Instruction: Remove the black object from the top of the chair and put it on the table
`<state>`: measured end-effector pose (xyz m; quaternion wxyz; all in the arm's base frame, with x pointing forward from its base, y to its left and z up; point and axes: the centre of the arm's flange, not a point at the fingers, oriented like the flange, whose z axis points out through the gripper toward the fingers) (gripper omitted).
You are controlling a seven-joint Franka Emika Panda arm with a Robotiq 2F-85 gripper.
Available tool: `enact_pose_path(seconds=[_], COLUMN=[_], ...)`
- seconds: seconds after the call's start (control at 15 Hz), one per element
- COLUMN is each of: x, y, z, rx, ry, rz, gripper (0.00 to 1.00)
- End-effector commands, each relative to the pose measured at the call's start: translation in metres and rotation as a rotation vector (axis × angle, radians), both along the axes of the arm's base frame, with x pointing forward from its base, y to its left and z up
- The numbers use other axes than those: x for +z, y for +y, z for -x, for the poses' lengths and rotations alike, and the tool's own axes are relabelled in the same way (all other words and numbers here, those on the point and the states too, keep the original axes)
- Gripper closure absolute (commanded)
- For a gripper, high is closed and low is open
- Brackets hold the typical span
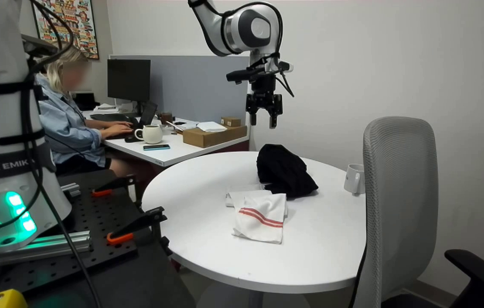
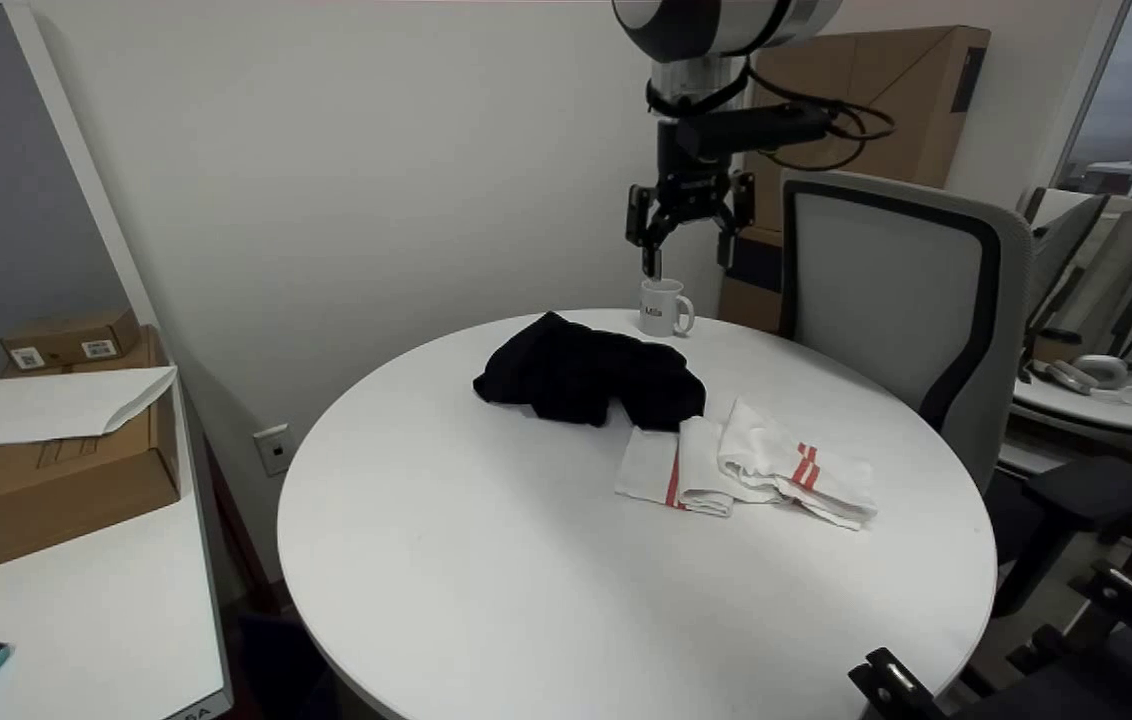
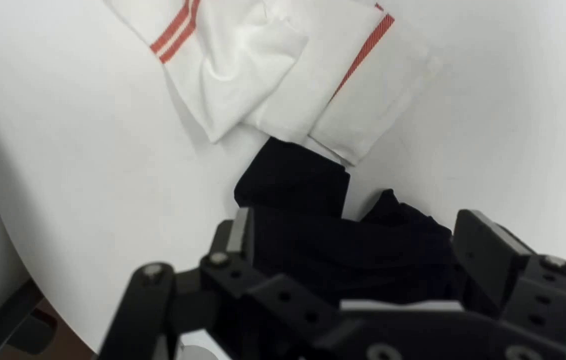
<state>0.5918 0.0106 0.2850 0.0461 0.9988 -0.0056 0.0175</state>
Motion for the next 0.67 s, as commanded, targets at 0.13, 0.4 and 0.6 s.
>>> enact_pose_path(seconds=[0.13, 0.4, 0.6], x=[0.021, 0.013, 0.015], y=[-0.025, -0.025, -0.024], z=[0.066, 0.057, 0.062], rx=[-0.003, -0.014, -0.013], ry=[0.029, 0.031, 0.031], rz=[-0.004, 0.001, 0.001], gripper=[0.0, 0.0, 0.0])
